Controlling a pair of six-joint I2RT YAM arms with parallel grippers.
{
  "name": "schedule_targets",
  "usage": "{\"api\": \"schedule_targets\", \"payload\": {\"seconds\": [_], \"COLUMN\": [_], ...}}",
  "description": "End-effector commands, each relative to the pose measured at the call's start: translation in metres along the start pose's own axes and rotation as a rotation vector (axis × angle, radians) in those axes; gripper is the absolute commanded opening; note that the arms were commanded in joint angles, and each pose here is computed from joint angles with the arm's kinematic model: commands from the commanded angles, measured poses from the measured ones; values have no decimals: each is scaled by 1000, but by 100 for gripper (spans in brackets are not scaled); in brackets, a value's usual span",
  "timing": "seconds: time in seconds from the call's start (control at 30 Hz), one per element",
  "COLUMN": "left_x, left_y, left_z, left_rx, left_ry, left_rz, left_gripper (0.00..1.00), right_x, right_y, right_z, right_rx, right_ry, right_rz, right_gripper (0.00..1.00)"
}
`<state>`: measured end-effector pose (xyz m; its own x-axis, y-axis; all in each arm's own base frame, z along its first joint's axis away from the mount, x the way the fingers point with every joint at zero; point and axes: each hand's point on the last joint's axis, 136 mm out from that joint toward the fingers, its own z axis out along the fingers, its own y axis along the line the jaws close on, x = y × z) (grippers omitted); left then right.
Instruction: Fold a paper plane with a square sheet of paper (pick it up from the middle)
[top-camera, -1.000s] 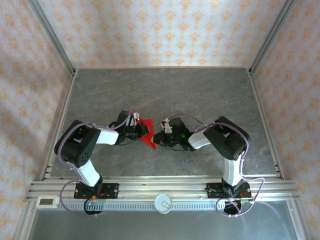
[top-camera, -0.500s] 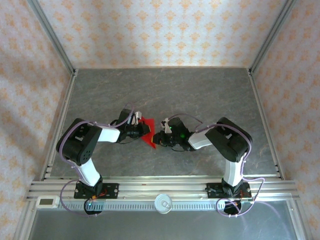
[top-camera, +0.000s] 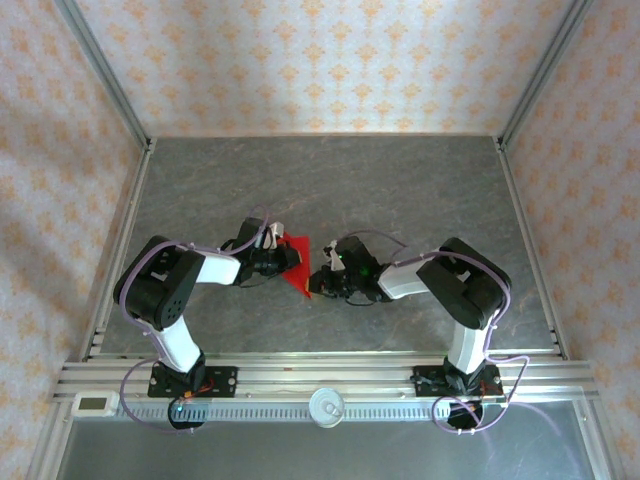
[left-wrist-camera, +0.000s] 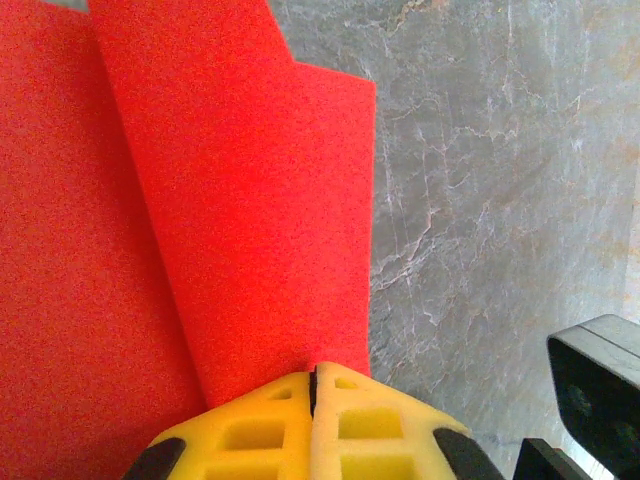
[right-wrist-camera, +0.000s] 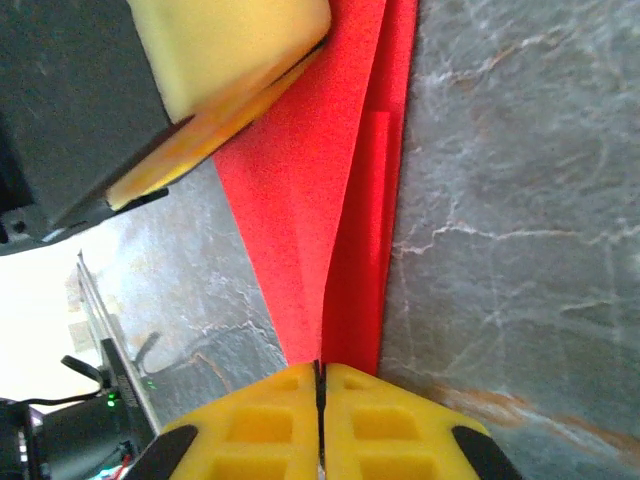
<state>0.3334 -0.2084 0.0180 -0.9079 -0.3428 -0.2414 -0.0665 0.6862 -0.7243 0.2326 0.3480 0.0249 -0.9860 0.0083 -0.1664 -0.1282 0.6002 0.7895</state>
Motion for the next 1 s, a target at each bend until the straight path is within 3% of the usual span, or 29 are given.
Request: {"api": "schedule_targets", "payload": {"seconds": [0.0, 0.37, 0.53, 0.6, 0.8, 0.87, 0.97], "left_x": [24, 26, 25, 25, 26, 26, 26], "left_y": [52, 52, 51, 51, 52, 52, 51], "left_z": [5, 4, 4, 4, 4, 4, 4], "left_rx": [-166, -161, -157, -157, -157, -157, -151], "left_ry": [56, 56, 52, 52, 53, 54, 53], "left_rz": [-46, -51, -53, -54, -52, -53, -53], "left_gripper": [5, 5, 5, 5, 5, 5, 5], "right_x": [19, 27, 35, 38, 35, 35, 40], "right_y": [-15, -16, -22, -26, -26, -25, -30], "right_z": [2, -6, -5, -3, -10, -12, -9], "right_rx": [58, 72, 97, 109, 142, 143, 154], "right_ry": [60, 59, 82, 93, 65, 63, 80], "right_rz": [31, 49, 47, 52, 46, 43, 45], "right_gripper": [5, 12, 0, 0, 16, 15, 5]}}
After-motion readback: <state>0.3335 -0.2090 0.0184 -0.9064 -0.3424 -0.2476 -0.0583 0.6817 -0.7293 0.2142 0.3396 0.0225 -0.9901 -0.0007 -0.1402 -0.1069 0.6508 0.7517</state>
